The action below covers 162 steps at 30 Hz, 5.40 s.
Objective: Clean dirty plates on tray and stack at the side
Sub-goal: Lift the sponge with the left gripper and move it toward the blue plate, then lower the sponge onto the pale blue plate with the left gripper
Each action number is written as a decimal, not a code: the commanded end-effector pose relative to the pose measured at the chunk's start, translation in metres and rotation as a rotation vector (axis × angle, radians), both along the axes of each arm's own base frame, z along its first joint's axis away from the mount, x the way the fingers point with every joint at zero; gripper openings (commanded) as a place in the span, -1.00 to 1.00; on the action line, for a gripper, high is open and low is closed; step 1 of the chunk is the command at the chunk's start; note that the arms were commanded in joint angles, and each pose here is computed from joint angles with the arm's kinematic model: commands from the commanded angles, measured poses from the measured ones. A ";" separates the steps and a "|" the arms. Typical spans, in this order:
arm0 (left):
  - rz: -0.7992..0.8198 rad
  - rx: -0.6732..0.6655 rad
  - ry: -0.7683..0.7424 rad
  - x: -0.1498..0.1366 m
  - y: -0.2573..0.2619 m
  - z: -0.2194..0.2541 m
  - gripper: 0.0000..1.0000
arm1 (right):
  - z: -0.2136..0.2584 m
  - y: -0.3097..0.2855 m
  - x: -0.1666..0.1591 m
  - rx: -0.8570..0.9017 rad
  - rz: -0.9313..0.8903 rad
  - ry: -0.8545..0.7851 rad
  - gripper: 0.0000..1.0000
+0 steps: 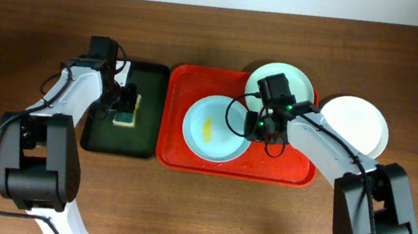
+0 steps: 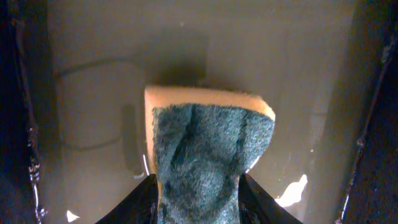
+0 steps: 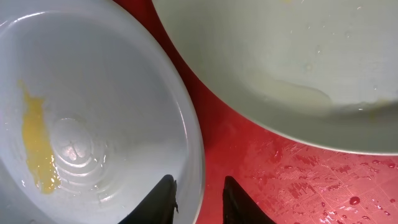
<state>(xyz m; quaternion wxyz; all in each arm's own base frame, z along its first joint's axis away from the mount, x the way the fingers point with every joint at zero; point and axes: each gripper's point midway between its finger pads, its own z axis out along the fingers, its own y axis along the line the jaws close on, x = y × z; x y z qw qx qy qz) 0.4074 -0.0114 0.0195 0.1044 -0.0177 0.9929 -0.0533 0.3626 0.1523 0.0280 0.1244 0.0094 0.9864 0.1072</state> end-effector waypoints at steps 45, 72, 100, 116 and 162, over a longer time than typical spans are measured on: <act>-0.005 0.024 -0.459 -0.003 -0.005 0.183 -1.00 | -0.011 -0.003 -0.005 -0.020 -0.002 0.000 -0.28; -0.008 0.021 -0.339 0.004 -0.005 0.135 -1.00 | -0.014 -0.003 -0.005 -0.017 -0.002 -0.006 -0.27; -0.069 0.010 -0.213 0.000 -0.030 0.091 -1.00 | -0.014 -0.002 -0.007 -0.008 0.001 0.003 -0.73; -0.116 -0.022 -0.231 -0.001 -0.078 0.094 -1.00 | -0.012 0.014 -0.013 0.102 -0.057 0.055 -0.92; -0.131 -0.068 -0.034 -0.017 -0.167 0.067 -1.00 | -0.016 0.027 -0.010 0.101 -0.081 0.040 -0.92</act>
